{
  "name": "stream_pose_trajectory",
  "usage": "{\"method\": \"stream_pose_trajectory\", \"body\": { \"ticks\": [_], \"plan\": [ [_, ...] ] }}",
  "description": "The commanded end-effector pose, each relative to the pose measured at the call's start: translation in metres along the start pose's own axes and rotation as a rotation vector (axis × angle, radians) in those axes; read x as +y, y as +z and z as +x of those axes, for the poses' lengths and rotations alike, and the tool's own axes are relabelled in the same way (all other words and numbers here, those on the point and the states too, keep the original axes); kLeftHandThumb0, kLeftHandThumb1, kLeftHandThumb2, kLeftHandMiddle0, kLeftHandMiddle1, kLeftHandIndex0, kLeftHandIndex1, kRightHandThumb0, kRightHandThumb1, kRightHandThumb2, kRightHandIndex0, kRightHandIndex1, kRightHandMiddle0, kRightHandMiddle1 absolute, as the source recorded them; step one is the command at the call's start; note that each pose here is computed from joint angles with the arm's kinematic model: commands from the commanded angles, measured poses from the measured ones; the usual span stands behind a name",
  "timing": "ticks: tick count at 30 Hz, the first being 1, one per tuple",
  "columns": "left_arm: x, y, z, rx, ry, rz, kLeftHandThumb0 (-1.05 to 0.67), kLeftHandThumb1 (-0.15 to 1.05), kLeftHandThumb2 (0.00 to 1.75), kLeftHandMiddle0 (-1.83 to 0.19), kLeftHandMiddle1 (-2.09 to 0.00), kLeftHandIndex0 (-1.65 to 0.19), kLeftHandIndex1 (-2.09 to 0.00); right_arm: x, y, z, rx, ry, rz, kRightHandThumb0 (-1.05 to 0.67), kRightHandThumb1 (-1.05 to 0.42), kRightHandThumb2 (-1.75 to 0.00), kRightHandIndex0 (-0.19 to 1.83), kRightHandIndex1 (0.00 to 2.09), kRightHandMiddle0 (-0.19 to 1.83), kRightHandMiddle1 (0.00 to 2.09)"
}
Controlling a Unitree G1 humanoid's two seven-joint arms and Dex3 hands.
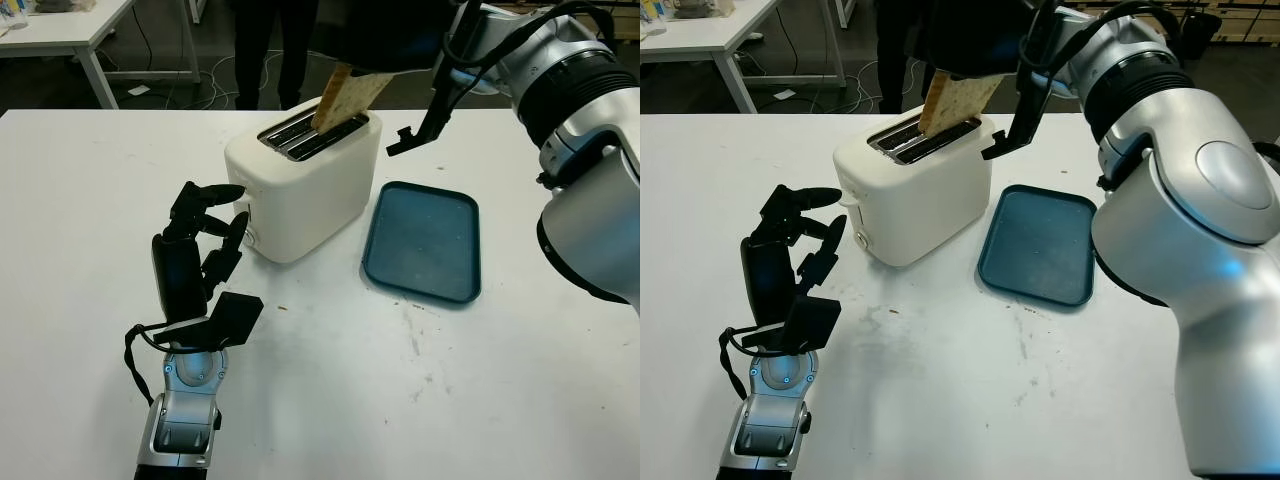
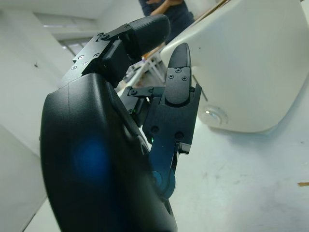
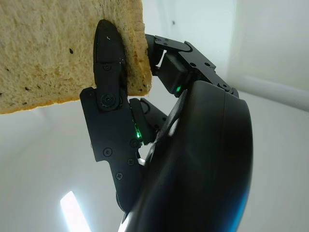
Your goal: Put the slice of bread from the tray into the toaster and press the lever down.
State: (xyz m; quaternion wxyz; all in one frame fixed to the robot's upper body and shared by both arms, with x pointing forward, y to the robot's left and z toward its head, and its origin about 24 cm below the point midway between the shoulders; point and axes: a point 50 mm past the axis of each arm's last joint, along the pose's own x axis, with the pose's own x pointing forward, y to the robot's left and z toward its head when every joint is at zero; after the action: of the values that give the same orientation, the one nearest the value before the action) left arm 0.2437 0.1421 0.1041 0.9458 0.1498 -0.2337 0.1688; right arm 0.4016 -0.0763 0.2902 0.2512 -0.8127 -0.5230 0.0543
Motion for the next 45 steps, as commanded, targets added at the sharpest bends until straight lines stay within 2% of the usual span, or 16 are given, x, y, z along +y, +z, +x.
{"method": "stream_pose_trajectory", "body": {
  "ticks": [1, 6, 13, 16, 19, 21, 24, 27, 28, 30, 32, 33, 40, 45],
  "plan": [
    [-0.002, 0.000, -0.001, -0.001, -0.001, 0.002, -0.20, 0.92, 0.21, -0.61, -1.55, -0.52, -0.99, -0.014, -0.008, 0.009, 0.014, -0.061, -0.015, -0.53, -0.92, -0.26, 1.20, 1.75, 0.78, 1.74],
    [-0.002, 0.000, -0.002, 0.002, 0.004, 0.002, -0.20, 0.92, 0.21, -0.61, -1.55, -0.52, -0.99, -0.019, -0.011, 0.013, 0.012, -0.076, -0.023, -0.52, -0.92, -0.24, 1.19, 1.75, 0.76, 1.71],
    [-0.002, 0.000, -0.002, 0.004, 0.006, -0.011, -0.20, 0.92, 0.20, -0.60, -1.55, -0.52, -0.99, -0.021, -0.011, 0.014, -0.004, -0.088, -0.050, -0.54, -0.92, -0.25, 1.17, 1.75, 0.80, 1.56],
    [-0.001, 0.000, -0.002, 0.001, 0.005, 0.006, -0.20, 0.92, 0.20, -0.61, -1.56, -0.52, -0.99, -0.021, -0.011, 0.014, -0.015, -0.085, -0.058, -0.54, -0.92, -0.22, 1.15, 1.75, 0.80, 1.56],
    [-0.001, 0.000, -0.002, 0.000, 0.007, 0.008, -0.20, 0.92, 0.20, -0.62, -1.55, -0.52, -0.98, -0.021, -0.010, 0.014, -0.029, -0.093, -0.070, -0.53, -0.92, -0.21, 1.12, 1.75, 0.76, 1.46],
    [-0.002, 0.000, -0.002, 0.001, 0.007, 0.000, -0.20, 0.92, 0.20, -0.61, -1.55, -0.52, -0.98, -0.022, -0.011, 0.014, -0.031, -0.090, -0.071, -0.53, -0.92, -0.29, 1.14, 1.75, 0.75, 1.60],
    [-0.002, 0.000, -0.002, -0.001, 0.007, 0.005, -0.19, 0.92, 0.20, -0.61, -1.55, -0.52, -0.98, -0.020, -0.011, 0.014, -0.024, -0.068, -0.068, -0.54, -0.92, -0.19, 1.14, 1.75, 0.78, 1.53],
    [-0.002, 0.000, -0.003, -0.003, 0.010, 0.005, -0.19, 0.92, 0.21, -0.61, -1.55, -0.52, -0.98, -0.017, -0.009, 0.013, -0.020, -0.050, -0.055, -0.55, -0.92, -0.22, 1.16, 1.75, 0.82, 1.42],
    [-0.002, 0.000, -0.003, -0.004, 0.011, 0.005, -0.19, 0.92, 0.21, -0.61, -1.55, -0.52, -0.98, -0.015, -0.008, 0.012, -0.024, -0.049, -0.060, -0.55, -0.92, -0.24, 1.18, 1.75, 0.83, 1.45],
    [-0.001, 0.000, -0.003, -0.004, 0.013, 0.010, -0.20, 0.92, 0.21, -0.61, -1.55, -0.52, -0.98, -0.012, -0.006, 0.010, -0.033, -0.021, -0.078, -0.55, -0.92, -0.30, 1.21, 1.75, 0.79, 1.65],
    [-0.001, 0.000, -0.003, -0.001, 0.012, 0.006, -0.20, 0.92, 0.22, -0.61, -1.55, -0.52, -0.98, -0.009, -0.003, 0.008, -0.046, -0.018, -0.077, -0.56, -0.92, -0.31, 1.21, 1.75, 0.81, 1.72],
    [-0.001, 0.000, -0.003, -0.001, 0.012, 0.007, -0.20, 0.92, 0.22, -0.60, -1.55, -0.51, -0.98, -0.007, -0.002, 0.007, -0.055, -0.016, -0.083, -0.56, -0.92, -0.29, 1.21, 1.75, 0.80, 1.68],
    [-0.001, 0.001, -0.003, -0.001, 0.012, 0.008, -0.21, 0.92, 0.22, -0.60, -1.56, -0.52, -0.98, -0.001, 0.002, 0.004, -0.072, 0.031, -0.106, -0.56, -0.92, -0.45, 1.21, 1.75, 0.81, 1.74],
    [-0.002, 0.001, -0.003, 0.002, 0.012, 0.006, -0.21, 0.92, 0.21, -0.60, -1.56, -0.52, -0.98, 0.001, 0.006, 0.005, -0.113, 0.058, -0.128, -0.56, -0.92, -0.46, 1.19, 1.75, 0.78, 1.75]
  ]
}}
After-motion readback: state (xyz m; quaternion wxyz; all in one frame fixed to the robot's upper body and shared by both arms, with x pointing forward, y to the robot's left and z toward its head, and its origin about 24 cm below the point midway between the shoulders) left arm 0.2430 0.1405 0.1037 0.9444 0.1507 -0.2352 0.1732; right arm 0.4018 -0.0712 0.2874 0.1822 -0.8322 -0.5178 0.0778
